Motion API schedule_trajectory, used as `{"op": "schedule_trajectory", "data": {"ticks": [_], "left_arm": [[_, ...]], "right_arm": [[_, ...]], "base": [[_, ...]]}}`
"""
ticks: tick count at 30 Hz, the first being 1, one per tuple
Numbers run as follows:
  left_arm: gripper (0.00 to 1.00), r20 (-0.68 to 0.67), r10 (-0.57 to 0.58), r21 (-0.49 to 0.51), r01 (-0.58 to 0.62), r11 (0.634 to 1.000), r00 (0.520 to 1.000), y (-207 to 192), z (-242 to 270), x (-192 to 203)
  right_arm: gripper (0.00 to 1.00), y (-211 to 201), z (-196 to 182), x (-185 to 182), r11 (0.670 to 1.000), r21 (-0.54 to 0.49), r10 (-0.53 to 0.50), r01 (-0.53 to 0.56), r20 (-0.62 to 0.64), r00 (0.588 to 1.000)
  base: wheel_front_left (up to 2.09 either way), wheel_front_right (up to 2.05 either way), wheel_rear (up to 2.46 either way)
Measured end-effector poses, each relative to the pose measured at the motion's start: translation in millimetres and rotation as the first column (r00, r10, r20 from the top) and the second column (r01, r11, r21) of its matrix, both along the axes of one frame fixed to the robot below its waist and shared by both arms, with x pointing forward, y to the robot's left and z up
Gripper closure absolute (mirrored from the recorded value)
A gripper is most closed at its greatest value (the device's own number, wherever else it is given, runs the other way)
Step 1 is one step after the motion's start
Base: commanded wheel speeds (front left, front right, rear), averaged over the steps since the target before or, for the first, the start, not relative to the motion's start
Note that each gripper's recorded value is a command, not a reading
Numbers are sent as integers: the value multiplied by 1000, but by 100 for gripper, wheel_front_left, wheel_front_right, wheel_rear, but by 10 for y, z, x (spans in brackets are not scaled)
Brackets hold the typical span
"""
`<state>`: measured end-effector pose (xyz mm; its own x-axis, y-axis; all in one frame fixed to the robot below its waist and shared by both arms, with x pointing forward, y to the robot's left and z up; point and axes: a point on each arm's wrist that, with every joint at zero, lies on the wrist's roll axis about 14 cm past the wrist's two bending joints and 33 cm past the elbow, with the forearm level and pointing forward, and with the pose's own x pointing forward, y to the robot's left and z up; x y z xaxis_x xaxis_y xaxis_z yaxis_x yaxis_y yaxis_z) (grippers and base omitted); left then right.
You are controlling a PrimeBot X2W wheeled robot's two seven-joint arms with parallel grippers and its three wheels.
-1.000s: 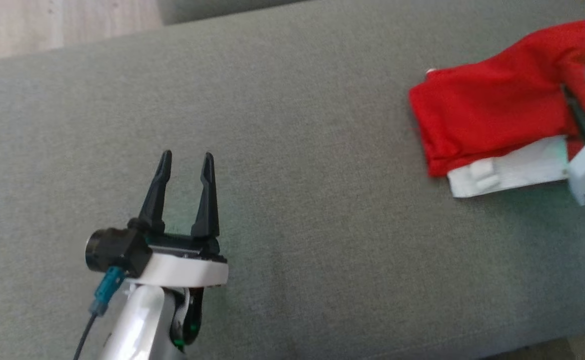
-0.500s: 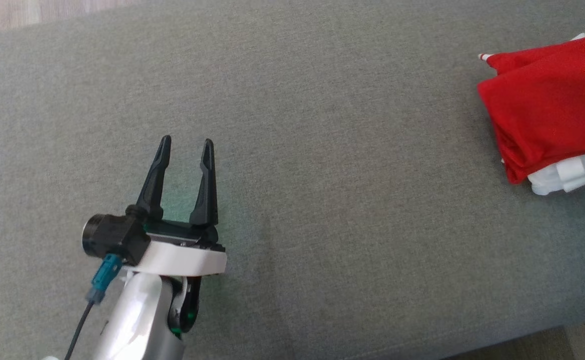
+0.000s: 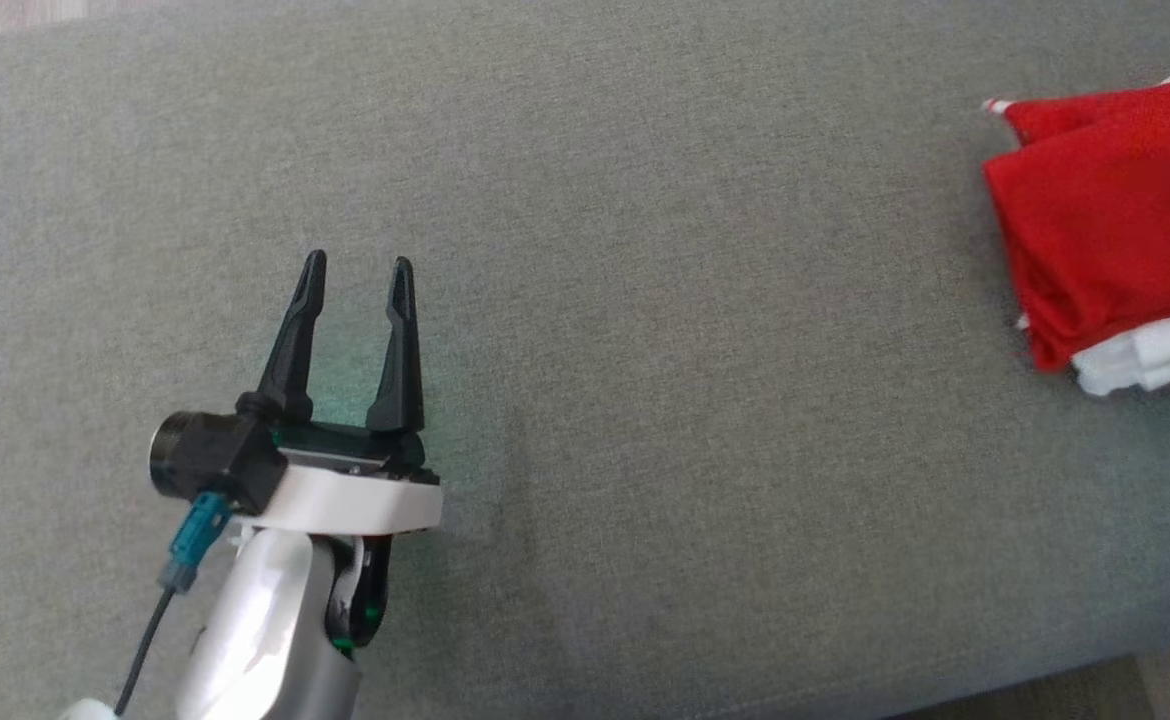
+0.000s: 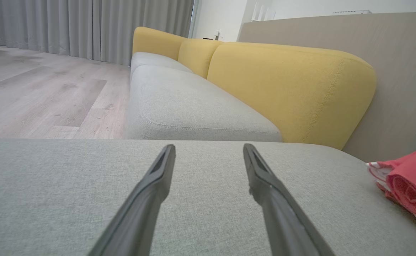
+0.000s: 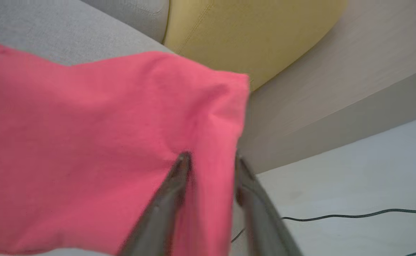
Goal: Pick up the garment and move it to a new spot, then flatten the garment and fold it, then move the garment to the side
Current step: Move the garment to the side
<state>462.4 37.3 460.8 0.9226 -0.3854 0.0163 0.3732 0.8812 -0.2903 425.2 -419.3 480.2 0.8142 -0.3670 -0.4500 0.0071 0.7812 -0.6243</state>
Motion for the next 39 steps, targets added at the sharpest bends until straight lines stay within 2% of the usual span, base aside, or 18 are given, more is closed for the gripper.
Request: {"op": "schedule_trajectory", "data": {"ticks": [10, 14, 17, 21, 23, 25, 28, 32, 33, 36, 39], "left_arm": [[0, 32, 3, -1, -3, 1000, 999, 20, 141, -18], [0, 68, 42, -7, -42, 999, 997, 129, 320, -40], [0, 96, 62, -7, -62, 998, 993, 199, 446, -90], [0, 115, 105, -4, -105, 994, 988, 354, 551, -227], [0, 113, 135, -15, -134, 991, 984, 456, 579, -314], [0, 112, 153, -20, -152, 988, 982, 526, 600, -422], [0, 120, 184, -26, -182, 983, 976, 646, 642, -579], [0, 98, 219, -28, -217, 976, 971, 779, 581, -773], [0, 91, 223, -25, -221, 975, 971, 796, 555, -816], [0, 82, 228, -18, -227, 974, 970, 834, 512, -919], [0, 65, 258, -18, -257, 966, 964, 936, 457, -1009]], "right_arm": [[0, 238, 417, 125, 999, -30, 47, -43, 153, 987], [0, 696, 777, 232, 989, 4, 137, -145, 309, 941], [0, 1078, 978, 272, 972, 71, 176, -226, 423, 889], [0, 1516, 1224, 237, 924, 186, 173, -335, 578, 798], [0, 1659, 1307, 167, 893, 252, 131, -373, 648, 750], [0, 1845, 1257, 75, 850, 331, 89, -410, 676, 731], [0, 2112, 1094, -81, 788, 426, 35, -445, 691, 722], [0, 2264, 910, -224, 743, 471, 10, -475, 702, 712], [0, 2309, 851, -250, 723, 491, 0, -486, 703, 712], [0, 2412, 589, -361, 659, 572, -48, -488, 679, 733], [0, 2557, 310, -521, 632, 611, -31, -477, 635, 772]], "base": [[0, 0, 0], [0, 0, 0], [0, 0, 0], [0, 0, 0], [0, 0, 0], [0, 0, 0], [0, 0, 0], [0, 0, 0], [0, 0, 0], [0, 0, 0], [0, 0, 0]]}}
